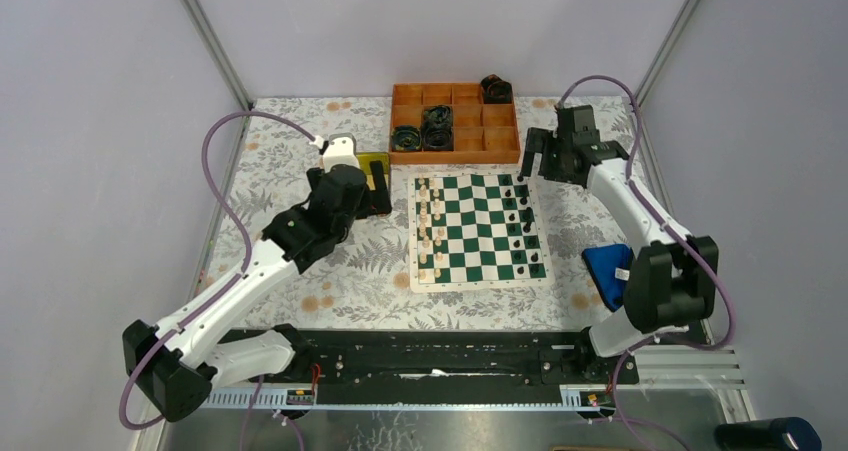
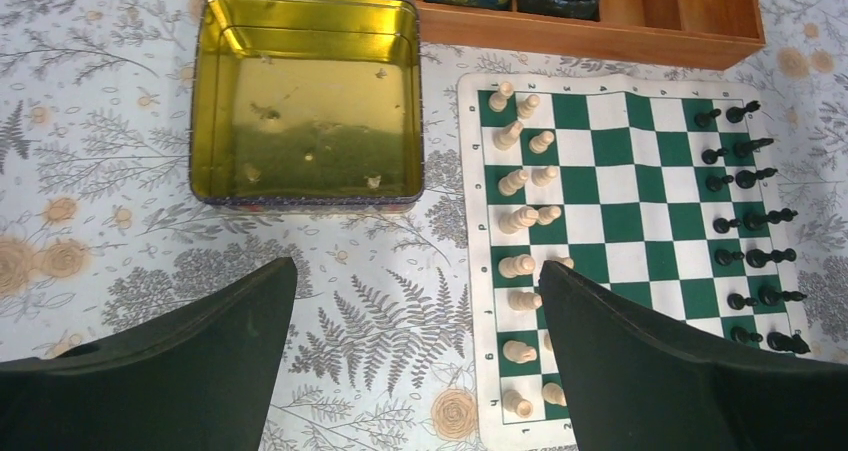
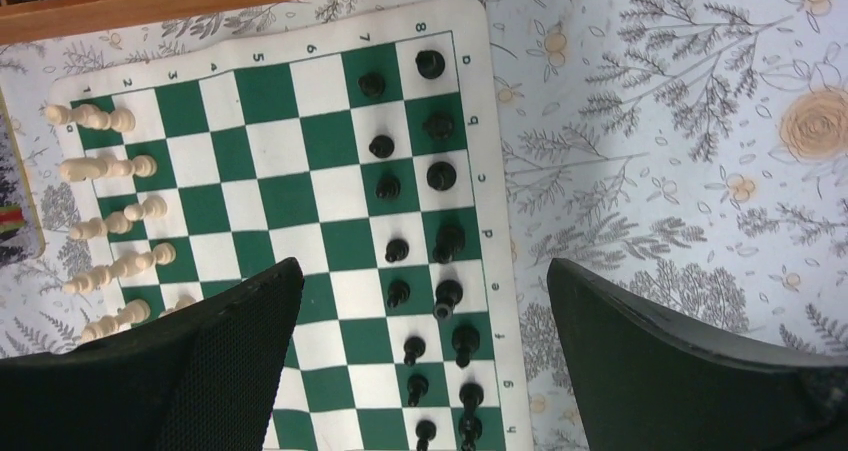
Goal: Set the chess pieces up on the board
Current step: Reset both arms
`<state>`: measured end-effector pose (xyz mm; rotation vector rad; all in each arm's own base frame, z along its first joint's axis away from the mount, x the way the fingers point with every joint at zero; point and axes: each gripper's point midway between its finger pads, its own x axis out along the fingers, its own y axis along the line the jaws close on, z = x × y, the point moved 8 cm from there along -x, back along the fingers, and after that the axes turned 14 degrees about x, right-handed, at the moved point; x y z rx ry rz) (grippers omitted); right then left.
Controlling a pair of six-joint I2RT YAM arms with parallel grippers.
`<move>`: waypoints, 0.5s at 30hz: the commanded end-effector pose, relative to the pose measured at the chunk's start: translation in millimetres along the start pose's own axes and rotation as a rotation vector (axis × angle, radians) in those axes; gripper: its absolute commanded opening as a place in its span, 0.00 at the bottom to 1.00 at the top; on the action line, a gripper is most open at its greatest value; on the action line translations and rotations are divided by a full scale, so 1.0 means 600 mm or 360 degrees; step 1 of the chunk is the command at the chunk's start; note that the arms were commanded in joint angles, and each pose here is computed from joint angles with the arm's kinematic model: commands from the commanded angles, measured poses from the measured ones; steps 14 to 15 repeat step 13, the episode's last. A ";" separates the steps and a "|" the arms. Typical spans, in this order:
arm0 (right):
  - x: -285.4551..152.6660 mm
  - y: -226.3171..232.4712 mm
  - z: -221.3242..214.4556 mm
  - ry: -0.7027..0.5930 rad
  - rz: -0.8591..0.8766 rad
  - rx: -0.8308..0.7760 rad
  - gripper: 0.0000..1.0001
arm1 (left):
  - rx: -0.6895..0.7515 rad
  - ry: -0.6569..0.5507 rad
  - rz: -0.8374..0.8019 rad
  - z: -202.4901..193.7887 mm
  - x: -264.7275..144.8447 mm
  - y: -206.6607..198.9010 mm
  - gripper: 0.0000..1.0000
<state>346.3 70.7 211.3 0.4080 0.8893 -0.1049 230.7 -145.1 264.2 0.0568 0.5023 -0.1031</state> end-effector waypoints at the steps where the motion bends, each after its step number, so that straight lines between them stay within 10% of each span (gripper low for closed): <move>1: -0.043 0.001 0.007 -0.0175 0.0097 0.0041 1.00 | -0.0037 -0.0036 0.0125 -0.006 -0.015 0.026 0.99; 15: -0.093 -0.047 -0.057 -0.0298 0.0072 0.0069 1.00 | -0.0045 -0.0029 0.0172 -0.031 -0.028 0.043 0.99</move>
